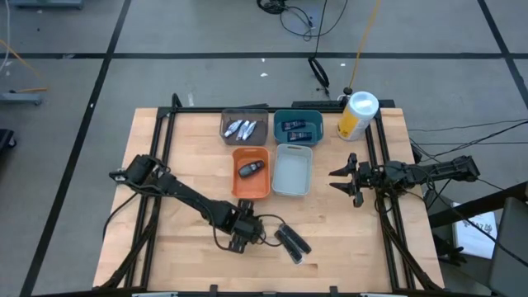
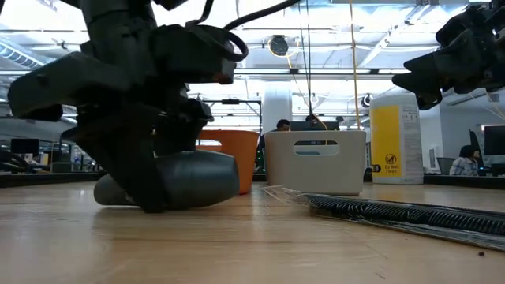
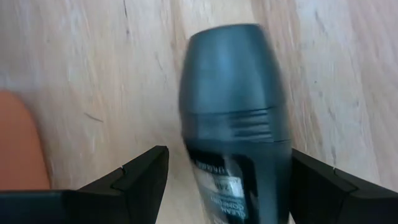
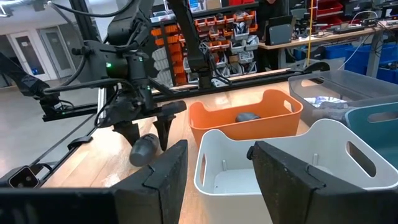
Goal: Pick & Place Travel size toiletries
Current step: Put the gray deodorant into the orange bin
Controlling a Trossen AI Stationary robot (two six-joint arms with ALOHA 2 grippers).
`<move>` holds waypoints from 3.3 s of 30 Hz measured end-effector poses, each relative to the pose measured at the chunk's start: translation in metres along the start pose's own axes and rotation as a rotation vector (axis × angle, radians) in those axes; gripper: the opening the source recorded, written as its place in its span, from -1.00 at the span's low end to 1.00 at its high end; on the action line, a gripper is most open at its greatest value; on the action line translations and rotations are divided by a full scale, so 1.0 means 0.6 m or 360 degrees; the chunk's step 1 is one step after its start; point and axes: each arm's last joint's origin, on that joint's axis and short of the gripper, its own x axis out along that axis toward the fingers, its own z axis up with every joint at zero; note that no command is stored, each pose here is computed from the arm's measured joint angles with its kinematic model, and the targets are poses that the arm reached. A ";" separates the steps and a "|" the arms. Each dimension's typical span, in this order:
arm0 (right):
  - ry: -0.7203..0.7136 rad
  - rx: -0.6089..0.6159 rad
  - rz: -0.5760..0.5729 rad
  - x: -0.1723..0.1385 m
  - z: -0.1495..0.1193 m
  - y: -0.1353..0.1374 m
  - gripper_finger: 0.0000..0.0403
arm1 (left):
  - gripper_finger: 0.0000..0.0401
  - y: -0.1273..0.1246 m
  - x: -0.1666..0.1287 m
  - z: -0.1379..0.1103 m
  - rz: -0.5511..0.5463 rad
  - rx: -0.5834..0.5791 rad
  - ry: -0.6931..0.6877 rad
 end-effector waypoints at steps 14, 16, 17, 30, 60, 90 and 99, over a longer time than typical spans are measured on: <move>0.0004 -0.0004 -0.0003 0.000 0.000 0.000 -0.15 | 0.38 0.025 0.005 0.008 0.0088 -0.0207 -0.0064; 0.0003 -0.0005 -0.0003 0.000 0.000 0.000 -0.15 | 0.37 0.028 0.006 0.008 0.0107 -0.0267 -0.0065; 0.0003 -0.0006 -0.0003 0.000 0.000 0.000 -0.15 | 0.34 0.029 0.006 0.008 0.0116 -0.0284 -0.0067; 0.0004 -0.0007 -0.0005 0.000 0.000 0.000 -0.15 | -0.13 0.029 0.006 0.010 0.0114 -0.0277 -0.0079; 0.0026 -0.0011 -0.0012 0.002 -0.002 0.000 -0.15 | -0.14 0.019 -0.057 0.021 0.0059 -0.0264 -0.0241; 0.0029 -0.0006 -0.0012 0.002 -0.002 0.000 -0.15 | -0.14 0.050 -0.197 0.013 0.0261 -0.0347 -0.0520; 0.0028 -0.0005 -0.0012 0.002 -0.002 0.000 -0.15 | -0.12 0.083 -0.190 0.004 0.0360 -0.0398 -0.0403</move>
